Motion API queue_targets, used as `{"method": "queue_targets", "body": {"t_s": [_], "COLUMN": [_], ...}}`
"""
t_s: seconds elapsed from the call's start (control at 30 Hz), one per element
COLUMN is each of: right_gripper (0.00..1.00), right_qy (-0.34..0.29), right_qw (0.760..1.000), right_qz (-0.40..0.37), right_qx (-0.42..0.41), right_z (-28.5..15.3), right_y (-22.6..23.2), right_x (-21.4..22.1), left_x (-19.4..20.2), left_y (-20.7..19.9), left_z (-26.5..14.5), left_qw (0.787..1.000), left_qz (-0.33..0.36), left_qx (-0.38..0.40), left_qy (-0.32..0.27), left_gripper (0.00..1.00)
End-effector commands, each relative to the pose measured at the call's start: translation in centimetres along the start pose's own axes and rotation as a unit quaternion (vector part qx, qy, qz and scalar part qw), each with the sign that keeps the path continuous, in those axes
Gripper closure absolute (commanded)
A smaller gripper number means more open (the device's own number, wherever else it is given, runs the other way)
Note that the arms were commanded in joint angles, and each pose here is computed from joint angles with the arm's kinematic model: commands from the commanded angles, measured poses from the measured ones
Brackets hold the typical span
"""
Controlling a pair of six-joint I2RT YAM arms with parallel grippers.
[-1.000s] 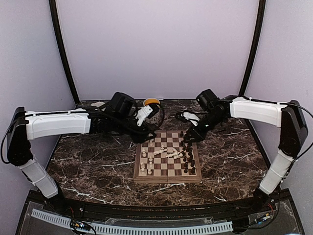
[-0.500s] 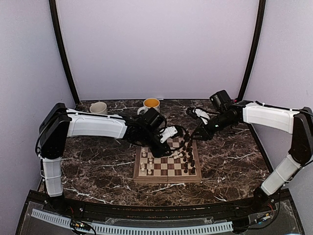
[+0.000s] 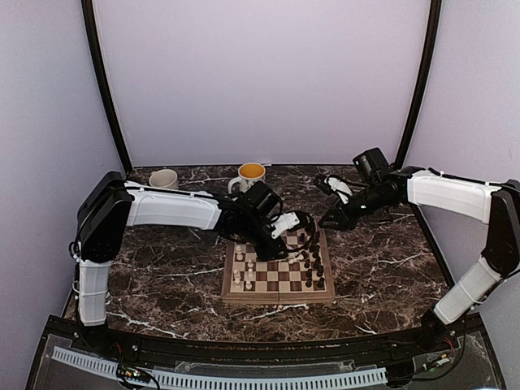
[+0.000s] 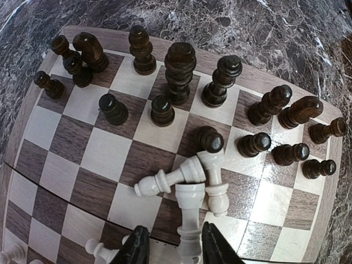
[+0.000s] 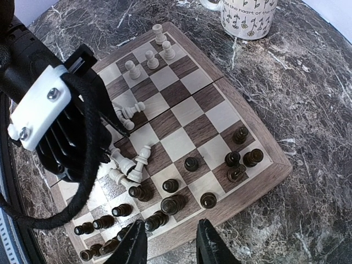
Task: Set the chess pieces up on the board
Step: Adjust the chess pile on the chessboard.
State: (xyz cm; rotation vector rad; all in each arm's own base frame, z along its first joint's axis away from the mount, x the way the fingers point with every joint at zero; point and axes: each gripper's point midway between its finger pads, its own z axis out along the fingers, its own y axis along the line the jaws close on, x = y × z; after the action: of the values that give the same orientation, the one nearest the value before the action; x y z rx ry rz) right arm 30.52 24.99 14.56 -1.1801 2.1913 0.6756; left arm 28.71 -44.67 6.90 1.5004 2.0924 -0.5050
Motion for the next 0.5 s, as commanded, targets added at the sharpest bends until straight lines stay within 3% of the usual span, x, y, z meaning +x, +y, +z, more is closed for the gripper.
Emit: {"method": "queue_targets", "body": {"t_s": [0.0,0.23,0.47], "right_gripper": [0.69,0.69,0.69], "right_qy": [-0.014,-0.009,-0.004], "right_qw": [1.0,1.0,1.0], "right_qz": [-0.005,-0.002,0.0], "right_qx": [-0.001,-0.005,-0.01], "right_z": [-0.3,0.0,0.3], "right_y": [0.0,-0.1,-0.1], "right_x": [-0.4,-0.1,0.1], "left_x": [-0.2,0.7,2.8], "left_y": [-0.7,-0.5,-0.8], "left_z": [0.0,0.6,0.5], "left_qw": [1.0,1.0,0.998], "left_qz": [0.006,0.006,-0.004], "left_qx": [0.021,0.016,0.02], "left_qy": [0.007,0.021,0.06], "left_gripper": [0.65,0.7,0.82]}}
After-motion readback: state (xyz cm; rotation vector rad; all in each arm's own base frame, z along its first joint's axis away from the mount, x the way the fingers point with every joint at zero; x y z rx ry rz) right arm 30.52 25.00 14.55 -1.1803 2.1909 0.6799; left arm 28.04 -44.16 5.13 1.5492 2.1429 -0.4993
